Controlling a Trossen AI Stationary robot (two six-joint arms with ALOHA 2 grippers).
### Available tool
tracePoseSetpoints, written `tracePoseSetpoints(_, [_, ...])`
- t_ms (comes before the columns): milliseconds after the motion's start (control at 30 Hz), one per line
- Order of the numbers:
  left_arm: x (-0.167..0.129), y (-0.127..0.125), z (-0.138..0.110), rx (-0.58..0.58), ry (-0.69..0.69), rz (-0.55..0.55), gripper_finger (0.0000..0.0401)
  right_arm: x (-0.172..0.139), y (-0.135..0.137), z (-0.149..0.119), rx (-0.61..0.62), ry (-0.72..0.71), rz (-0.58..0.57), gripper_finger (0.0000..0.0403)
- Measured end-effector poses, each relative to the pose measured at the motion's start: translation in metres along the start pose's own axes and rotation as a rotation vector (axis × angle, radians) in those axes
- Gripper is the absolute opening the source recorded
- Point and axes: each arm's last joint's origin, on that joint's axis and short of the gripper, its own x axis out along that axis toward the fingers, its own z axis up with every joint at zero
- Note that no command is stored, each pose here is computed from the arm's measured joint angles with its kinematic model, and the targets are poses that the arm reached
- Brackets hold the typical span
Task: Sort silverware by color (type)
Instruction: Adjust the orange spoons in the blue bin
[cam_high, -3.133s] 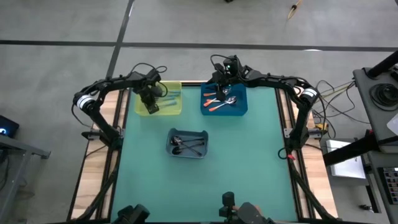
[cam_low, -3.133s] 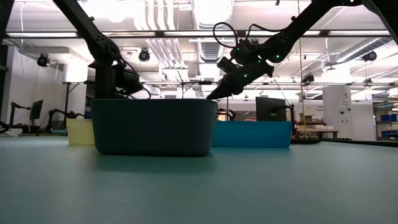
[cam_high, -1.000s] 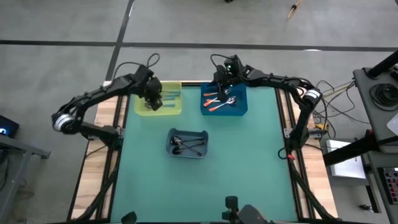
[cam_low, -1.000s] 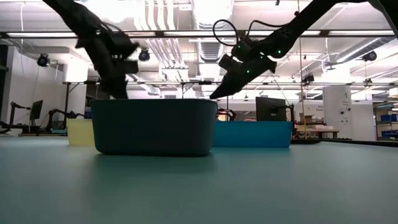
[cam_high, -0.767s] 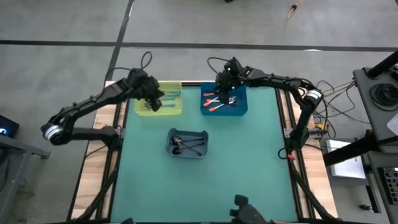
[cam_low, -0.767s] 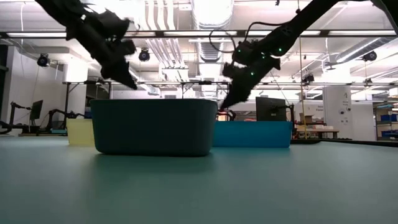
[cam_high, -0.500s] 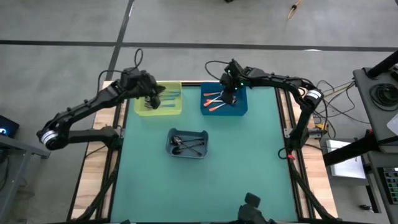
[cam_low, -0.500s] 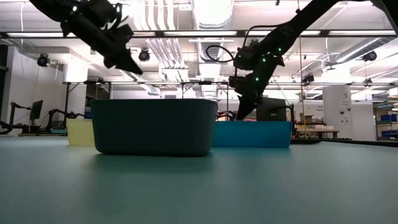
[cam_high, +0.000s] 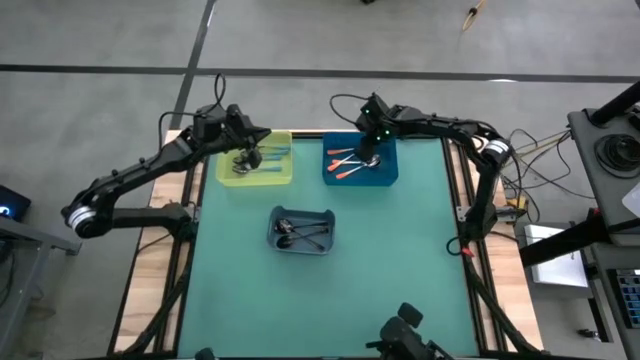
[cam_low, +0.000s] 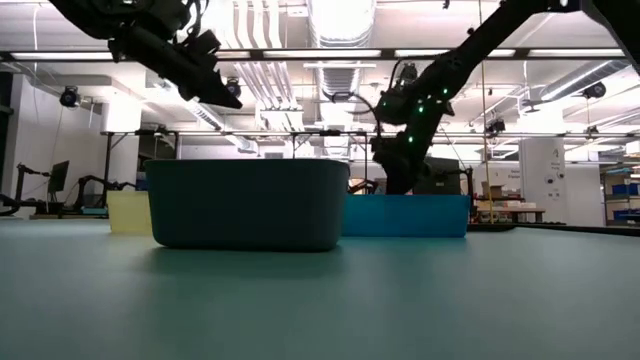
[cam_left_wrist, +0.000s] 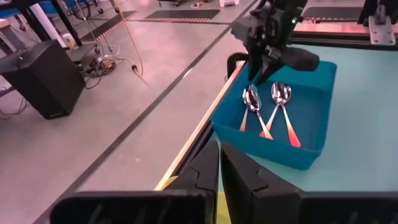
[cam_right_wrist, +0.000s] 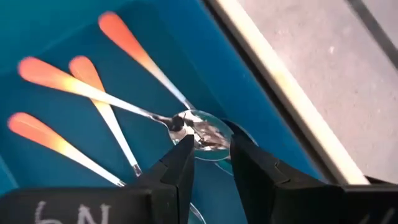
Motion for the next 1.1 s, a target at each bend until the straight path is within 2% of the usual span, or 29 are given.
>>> tracePoseSetpoints(300, [0.007,0.001,-0.003,0.049,0.012,-0.004,0.0,0.022,-0.001,-0.006,-0.023,0.067,-0.092,0.0095])
tracePoseSetpoints(500, [0.01,0.001,-0.002,0.078,0.001,0.0,0.0,0.032,-0.001,-0.01,-0.055,0.09,-0.087,0.0095])
tracePoseSetpoints(1100, [0.01,0.002,-0.001,0.081,-0.01,0.003,0.0,0.034,0.002,-0.022,-0.035,0.174,-0.072,0.0095])
